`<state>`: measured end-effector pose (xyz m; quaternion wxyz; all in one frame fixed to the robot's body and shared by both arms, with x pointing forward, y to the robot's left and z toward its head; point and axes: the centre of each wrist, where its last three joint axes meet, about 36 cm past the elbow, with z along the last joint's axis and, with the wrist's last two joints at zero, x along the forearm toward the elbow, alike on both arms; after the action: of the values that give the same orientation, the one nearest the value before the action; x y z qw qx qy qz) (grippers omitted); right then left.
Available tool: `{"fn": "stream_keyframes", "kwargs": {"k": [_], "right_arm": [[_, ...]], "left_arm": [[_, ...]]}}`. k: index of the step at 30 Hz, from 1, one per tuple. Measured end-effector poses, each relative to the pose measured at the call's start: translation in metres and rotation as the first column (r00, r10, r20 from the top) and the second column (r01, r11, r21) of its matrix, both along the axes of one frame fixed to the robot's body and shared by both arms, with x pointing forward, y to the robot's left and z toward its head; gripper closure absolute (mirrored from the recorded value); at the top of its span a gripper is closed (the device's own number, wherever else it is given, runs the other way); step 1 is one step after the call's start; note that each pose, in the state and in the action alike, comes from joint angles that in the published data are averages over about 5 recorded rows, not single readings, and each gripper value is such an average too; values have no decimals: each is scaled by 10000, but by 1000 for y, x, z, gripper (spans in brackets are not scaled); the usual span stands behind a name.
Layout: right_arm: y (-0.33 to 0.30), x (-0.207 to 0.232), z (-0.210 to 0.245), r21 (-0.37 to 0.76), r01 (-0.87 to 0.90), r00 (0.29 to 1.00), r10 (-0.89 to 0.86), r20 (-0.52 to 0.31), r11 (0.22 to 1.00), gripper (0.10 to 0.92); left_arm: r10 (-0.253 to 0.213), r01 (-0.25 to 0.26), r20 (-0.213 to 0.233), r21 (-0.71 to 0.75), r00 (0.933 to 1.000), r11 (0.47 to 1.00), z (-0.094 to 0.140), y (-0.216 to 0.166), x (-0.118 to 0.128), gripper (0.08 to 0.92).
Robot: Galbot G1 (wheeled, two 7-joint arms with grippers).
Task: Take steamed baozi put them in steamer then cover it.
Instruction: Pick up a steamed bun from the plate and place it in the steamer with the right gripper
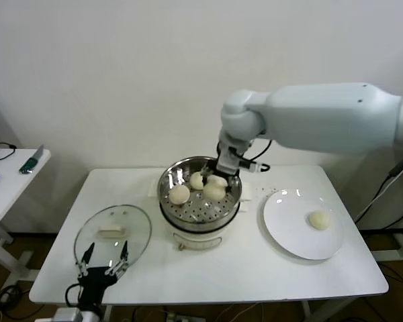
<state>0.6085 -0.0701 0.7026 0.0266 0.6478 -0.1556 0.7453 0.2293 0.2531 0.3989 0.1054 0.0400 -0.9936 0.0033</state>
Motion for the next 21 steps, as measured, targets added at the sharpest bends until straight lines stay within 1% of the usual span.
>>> {"fn": "stream_keyframes", "kwargs": {"k": [9,16,21], "right_arm": [[28,1,-57,-231,-1109,9938,1105,-154,9936,377],[35,7,-89,-290,-1322,9910,1316,-236,9908,377],[40,8,-105,-258,-1411,9896,1403,-313,9897,377]], "left_arm": [[29,-29,-57,10,10000,10000,-3,-1,-1,177],[42,-42,-70,-26,10000,10000,-4,-2,-1,177],[24,-25,-77,-29,10000,10000,-5,-3,0,177]]}}
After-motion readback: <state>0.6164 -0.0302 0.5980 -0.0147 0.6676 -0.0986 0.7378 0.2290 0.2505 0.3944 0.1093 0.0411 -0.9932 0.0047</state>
